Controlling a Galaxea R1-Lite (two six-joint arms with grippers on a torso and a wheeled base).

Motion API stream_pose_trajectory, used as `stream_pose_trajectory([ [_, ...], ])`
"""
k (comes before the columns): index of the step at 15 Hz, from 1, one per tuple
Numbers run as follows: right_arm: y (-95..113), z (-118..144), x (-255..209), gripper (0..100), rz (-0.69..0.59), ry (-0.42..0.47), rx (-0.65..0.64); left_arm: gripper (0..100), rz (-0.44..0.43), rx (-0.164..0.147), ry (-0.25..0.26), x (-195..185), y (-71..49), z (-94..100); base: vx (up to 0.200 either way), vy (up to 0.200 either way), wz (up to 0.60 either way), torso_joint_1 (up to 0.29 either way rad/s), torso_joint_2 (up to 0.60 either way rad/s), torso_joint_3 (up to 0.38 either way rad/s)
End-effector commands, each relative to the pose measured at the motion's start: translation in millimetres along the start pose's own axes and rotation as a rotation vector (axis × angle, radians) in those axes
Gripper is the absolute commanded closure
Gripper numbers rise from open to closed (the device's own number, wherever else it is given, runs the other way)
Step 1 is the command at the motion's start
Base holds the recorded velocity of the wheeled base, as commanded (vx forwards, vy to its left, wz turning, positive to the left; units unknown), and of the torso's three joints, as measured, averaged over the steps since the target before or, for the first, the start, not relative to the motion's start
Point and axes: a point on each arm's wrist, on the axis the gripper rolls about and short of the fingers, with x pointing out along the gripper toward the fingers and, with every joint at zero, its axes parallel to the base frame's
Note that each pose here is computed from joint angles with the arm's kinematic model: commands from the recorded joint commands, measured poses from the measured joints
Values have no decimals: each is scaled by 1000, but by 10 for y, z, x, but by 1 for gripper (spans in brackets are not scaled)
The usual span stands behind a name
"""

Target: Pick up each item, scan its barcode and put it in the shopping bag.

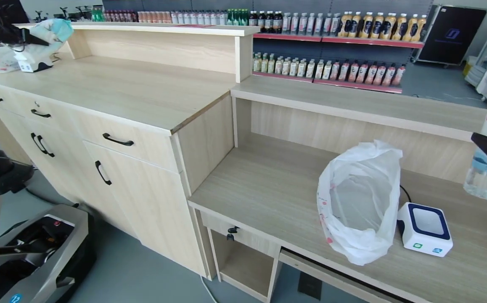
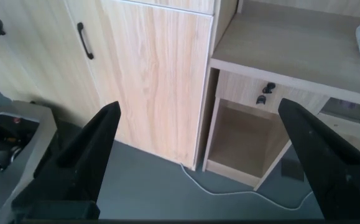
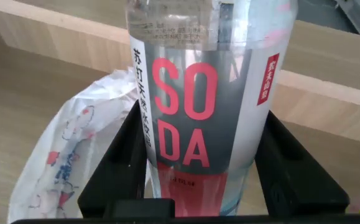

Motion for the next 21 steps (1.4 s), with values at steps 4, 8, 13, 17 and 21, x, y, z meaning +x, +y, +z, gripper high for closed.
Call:
stream_pose_trajectory([
  [4, 508, -625, 711, 100, 58, 125, 131, 0, 0, 0, 1, 1, 0, 0, 0, 0, 0, 0, 0, 0],
  [8, 679, -980, 1097, 100, 161, 59, 146, 0, 0, 0, 1, 1, 0, 0, 0, 0, 0, 0, 0, 0],
  [13, 750, -1243, 1326, 100, 219, -33, 63, 0, 0, 0, 1, 1, 0, 0, 0, 0, 0, 0, 0, 0],
  [17, 609, -1445, 1475, 100, 171, -36, 25, 0, 0, 0, 1, 1, 0, 0, 0, 0, 0, 0, 0, 0],
  [21, 520, -1667, 1635, 100, 187, -47, -24, 0, 0, 0, 1, 1, 0, 0, 0, 0, 0, 0, 0, 0],
])
